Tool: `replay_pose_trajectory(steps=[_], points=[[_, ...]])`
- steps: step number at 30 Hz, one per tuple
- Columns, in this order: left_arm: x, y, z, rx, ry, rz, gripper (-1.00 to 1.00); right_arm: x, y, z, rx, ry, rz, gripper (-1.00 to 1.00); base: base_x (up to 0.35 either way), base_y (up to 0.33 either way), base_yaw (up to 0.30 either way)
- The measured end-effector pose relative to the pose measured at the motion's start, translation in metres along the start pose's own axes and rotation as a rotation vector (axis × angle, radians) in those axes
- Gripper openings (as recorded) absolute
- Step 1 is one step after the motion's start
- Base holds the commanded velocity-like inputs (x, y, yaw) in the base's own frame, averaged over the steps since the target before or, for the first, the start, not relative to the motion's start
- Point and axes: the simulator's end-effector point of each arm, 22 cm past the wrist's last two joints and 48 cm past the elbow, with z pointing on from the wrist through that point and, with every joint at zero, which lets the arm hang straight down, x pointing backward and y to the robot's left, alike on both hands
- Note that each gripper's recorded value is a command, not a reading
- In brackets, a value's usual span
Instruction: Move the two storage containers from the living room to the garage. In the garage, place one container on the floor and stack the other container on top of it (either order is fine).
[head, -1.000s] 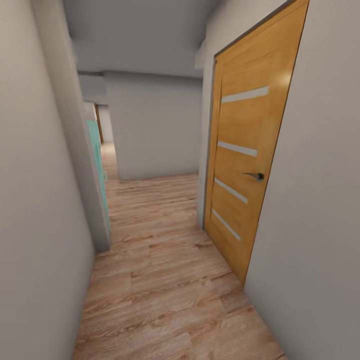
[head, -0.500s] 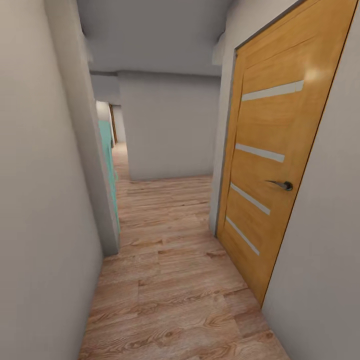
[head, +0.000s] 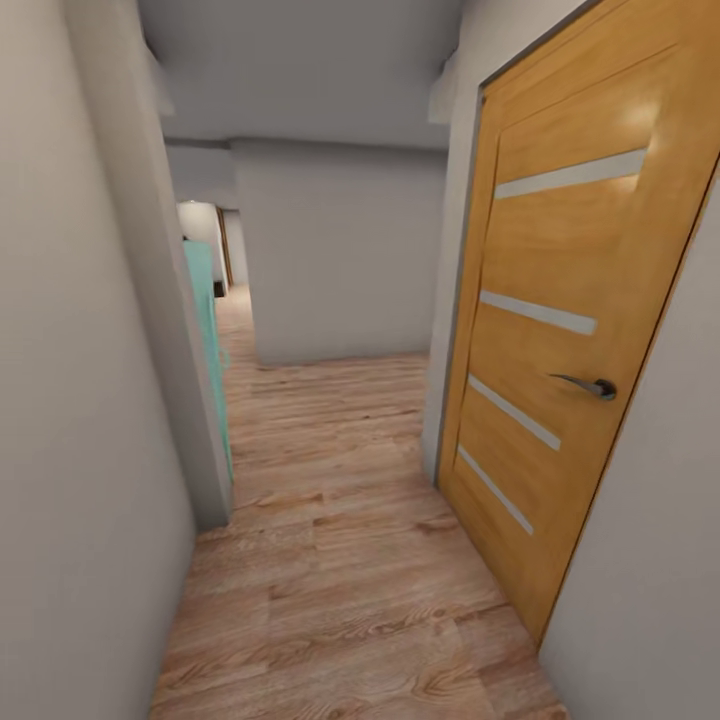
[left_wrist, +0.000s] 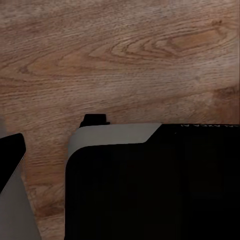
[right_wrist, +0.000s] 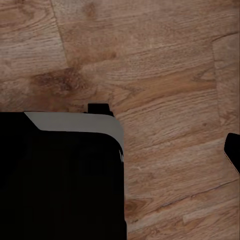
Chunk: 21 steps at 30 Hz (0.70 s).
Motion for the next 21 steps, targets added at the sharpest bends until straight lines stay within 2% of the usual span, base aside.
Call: replay_pose_trajectory(steps=[21], points=[[0.0000, 0.0002, 0.0000, 0.000, 0.000, 0.000, 1.00, 0.0000, 0.0000, 0.0000, 0.000, 0.000, 0.000, 1.00, 0.322, 0.000, 0.000]])
